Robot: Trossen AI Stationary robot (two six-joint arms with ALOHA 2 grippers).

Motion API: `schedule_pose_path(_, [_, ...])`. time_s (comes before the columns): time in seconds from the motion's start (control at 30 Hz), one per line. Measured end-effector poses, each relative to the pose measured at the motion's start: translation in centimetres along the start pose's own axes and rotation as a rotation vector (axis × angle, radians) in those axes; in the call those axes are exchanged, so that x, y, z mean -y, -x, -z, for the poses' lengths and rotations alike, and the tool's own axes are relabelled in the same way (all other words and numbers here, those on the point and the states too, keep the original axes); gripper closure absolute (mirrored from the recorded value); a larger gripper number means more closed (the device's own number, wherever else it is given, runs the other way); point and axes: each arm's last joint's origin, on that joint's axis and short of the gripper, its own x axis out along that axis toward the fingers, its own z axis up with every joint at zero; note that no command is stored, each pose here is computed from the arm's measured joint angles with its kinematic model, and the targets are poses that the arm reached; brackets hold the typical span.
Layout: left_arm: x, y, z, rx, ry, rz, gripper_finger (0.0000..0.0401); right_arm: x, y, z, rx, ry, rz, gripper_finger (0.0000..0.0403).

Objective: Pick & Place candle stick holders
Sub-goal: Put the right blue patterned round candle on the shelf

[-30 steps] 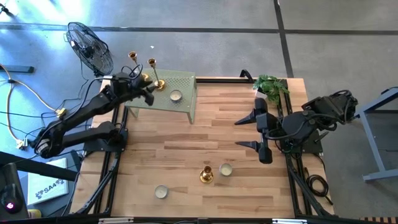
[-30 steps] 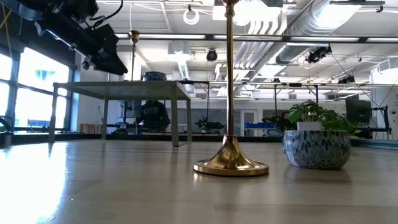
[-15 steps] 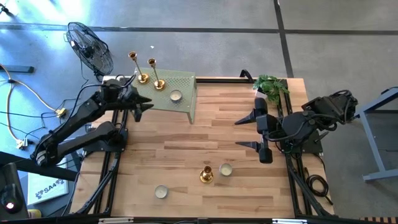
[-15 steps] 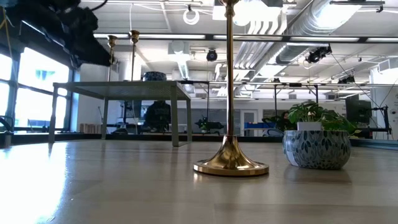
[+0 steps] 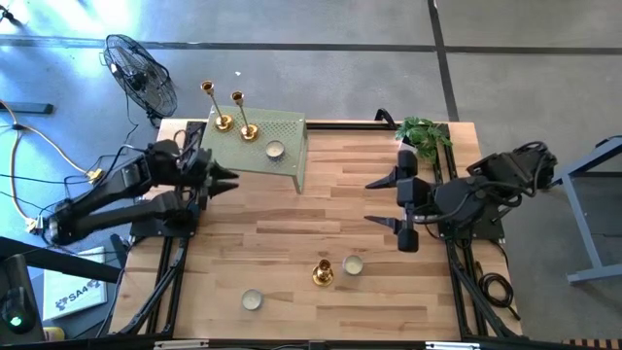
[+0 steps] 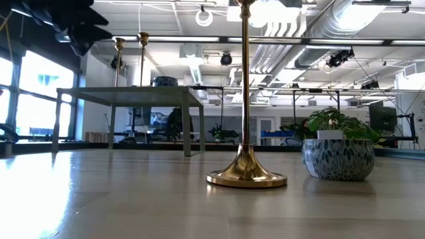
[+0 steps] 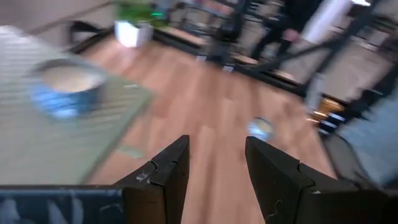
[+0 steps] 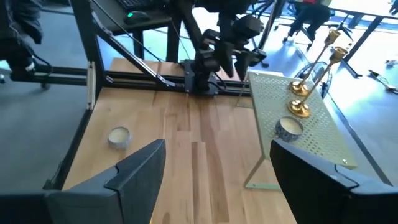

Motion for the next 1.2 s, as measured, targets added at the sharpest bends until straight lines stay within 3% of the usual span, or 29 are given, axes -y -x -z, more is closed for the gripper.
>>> schedule_pose_path(0.17, [1.7, -1.0, -0.1, -0.019, -0.038, 0.138, 0.0247, -0.2, -0.5, 0.3, -0.037, -0.004, 0.015, 0.0118])
schedule_pose_path(0.4, [3.0, -2.0, 0.5, -0.064, -0.082, 0.114, 0.0247, 0.8, -0.6, 2.2, -0.173, -0.221, 0.198, 0.0118])
schedule_pose_path(0.63, [3.9, -2.8, 1.1, -0.126, -0.1, 0.161, 0.0247, 0.5, -1.1, 3.1, -0.246, -0.324, 0.235, 0.0118])
schedule_pose_path(0.7, [3.9, -3.0, 1.1, -0.136, -0.099, 0.166, 0.0247, 0.4, -1.2, 3.4, -0.285, -0.401, 0.243, 0.0118])
schedule_pose_path(0.83, [3.9, -3.0, 1.2, -0.143, -0.071, 0.165, 0.0247, 0.6, -0.5, 4.9, -0.478, -0.62, 0.254, 0.0118])
schedule_pose_path(0.9, [3.9, -3.0, 1.2, -0.144, -0.068, 0.166, 0.0247, 0.3, -0.5, 5.3, -0.499, -0.693, 0.241, 0.0118])
schedule_pose_path(1.03, [4.0, -3.0, 1.2, -0.15, -0.06, 0.18, 0.0247, -0.5, -1.6, 7.0, -0.552, -0.794, 0.241, 0.0118])
schedule_pose_path(1.2, [4.0, -3.0, 1.2, -0.153, -0.06, 0.186, 0.0247, -0.7, -4.6, 11.1, -0.673, -0.827, 0.351, 0.0118])
